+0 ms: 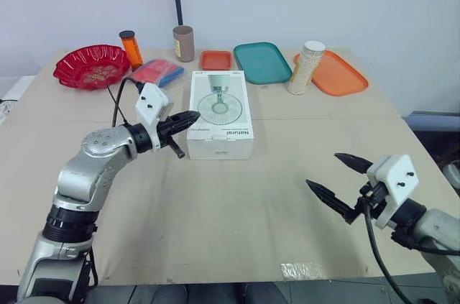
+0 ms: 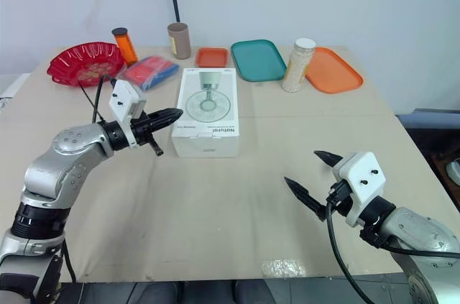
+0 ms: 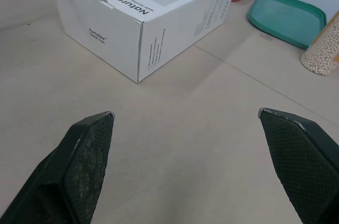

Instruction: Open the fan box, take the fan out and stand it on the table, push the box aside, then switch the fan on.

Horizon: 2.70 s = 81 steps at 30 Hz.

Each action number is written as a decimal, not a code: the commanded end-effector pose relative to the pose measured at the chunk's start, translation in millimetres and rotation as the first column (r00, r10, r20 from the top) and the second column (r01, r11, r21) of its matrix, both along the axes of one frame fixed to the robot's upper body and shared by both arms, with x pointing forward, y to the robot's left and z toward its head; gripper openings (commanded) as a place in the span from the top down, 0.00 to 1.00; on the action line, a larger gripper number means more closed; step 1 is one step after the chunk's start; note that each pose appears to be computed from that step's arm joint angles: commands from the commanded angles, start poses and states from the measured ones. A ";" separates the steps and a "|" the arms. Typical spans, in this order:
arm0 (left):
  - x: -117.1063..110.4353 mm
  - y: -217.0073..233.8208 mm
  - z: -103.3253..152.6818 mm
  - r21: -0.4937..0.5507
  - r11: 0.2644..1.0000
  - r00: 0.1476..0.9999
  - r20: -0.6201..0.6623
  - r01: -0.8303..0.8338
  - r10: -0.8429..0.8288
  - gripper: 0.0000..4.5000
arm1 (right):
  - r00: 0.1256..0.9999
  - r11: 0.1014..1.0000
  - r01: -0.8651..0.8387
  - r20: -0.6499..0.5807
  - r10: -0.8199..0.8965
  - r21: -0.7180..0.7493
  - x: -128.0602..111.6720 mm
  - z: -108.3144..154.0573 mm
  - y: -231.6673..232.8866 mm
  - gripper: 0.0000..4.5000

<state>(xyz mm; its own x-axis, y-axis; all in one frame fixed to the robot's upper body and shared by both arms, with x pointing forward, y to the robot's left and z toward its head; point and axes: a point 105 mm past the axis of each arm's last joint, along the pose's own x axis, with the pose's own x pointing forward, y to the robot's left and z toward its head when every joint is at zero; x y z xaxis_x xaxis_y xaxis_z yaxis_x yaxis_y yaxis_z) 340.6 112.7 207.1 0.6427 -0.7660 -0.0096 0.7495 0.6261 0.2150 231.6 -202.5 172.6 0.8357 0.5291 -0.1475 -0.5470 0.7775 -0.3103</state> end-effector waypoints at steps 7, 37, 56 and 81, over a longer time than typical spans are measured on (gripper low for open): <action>14.8 -23.0 -8.1 0.029 0.998 0.997 -0.054 -0.055 0.057 0.99 | 0.999 1.000 -0.018 0.037 0.018 -0.001 -2.9 6.6 8.9 0.00; 41.7 -34.3 -28.8 0.116 0.984 0.987 -0.069 -0.138 0.147 0.99 | 0.976 0.972 -0.195 0.077 0.206 -0.135 61.8 30.3 102.7 0.00; 38.2 -41.9 -33.5 0.113 0.985 0.989 -0.064 -0.128 0.136 0.99 | 0.968 0.961 -0.207 0.107 0.229 -0.185 115.3 20.8 145.1 0.00; 35.7 -51.2 -31.1 0.099 0.990 0.993 -0.054 -0.097 0.103 0.99 | 0.975 0.977 -0.174 0.115 0.188 -0.122 126.6 34.0 141.6 0.00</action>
<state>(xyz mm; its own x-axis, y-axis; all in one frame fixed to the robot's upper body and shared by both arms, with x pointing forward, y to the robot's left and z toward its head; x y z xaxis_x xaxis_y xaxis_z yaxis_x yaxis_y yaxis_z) 380.1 67.7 174.1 0.7291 -0.6718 -0.1312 0.6814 0.6945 0.2309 356.2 -59.0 179.3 0.7260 0.6585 -0.1981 -0.6677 0.6062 -0.4321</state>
